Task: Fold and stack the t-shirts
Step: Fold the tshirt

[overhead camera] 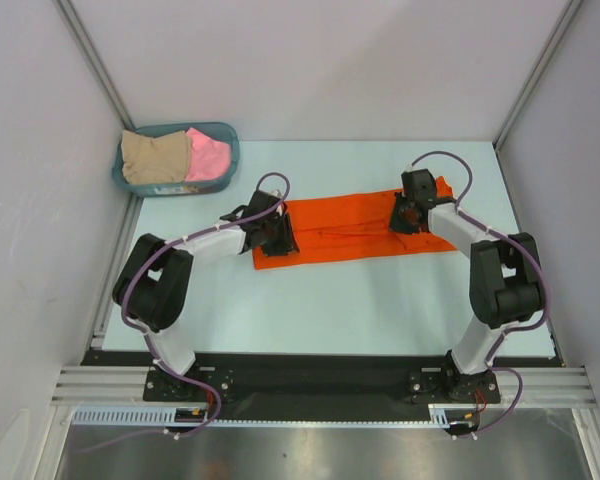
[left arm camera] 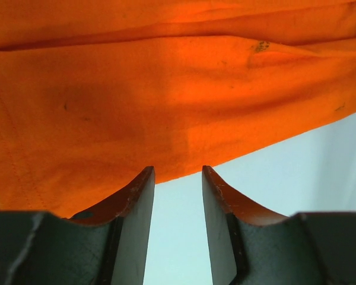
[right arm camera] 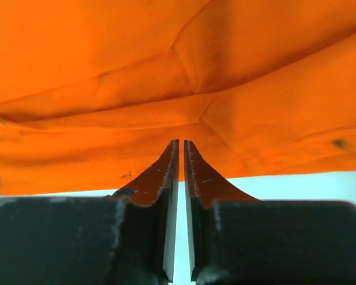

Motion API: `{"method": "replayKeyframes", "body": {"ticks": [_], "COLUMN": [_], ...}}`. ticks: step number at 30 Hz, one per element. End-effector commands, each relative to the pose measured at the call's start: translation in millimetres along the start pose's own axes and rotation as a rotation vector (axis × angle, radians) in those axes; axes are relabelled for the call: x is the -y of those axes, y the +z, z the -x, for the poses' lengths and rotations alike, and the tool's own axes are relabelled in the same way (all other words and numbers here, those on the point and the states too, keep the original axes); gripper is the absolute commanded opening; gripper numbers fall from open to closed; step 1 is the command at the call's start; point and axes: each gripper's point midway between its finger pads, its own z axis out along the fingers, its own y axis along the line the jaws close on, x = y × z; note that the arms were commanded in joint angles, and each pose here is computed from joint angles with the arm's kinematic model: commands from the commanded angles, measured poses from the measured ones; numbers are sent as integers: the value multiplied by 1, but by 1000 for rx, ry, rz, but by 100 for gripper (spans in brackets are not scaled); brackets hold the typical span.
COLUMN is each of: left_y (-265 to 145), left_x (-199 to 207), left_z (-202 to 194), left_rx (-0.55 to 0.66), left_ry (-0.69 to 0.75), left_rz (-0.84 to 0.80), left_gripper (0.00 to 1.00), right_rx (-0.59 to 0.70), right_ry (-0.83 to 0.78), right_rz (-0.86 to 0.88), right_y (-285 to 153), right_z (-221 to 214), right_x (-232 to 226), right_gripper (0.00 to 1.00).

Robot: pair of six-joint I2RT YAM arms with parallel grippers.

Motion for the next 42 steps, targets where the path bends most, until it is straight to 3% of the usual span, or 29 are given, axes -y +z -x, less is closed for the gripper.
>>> {"method": "replayKeyframes", "body": {"ticks": [1,3,15,42], "left_y": [-1,2,7,1], "left_x": [4,-1,-16,-51], "left_z": [21,19,10,-9], "left_rx": [58,45,28,35], "left_ry": [5,-2,-22,-60], "left_rz": [8,23,63,144], "left_gripper": [42,42,40,39], "right_rx": [-9,-20,-37,49], "right_ry": [23,27,10,-25], "right_rz": [27,28,-26,-57], "right_y": [15,17,41,69], "right_z": [-8,-12,-28,21], "right_x": [-8,-9,2,-7], "right_gripper": [4,0,0,0]}}
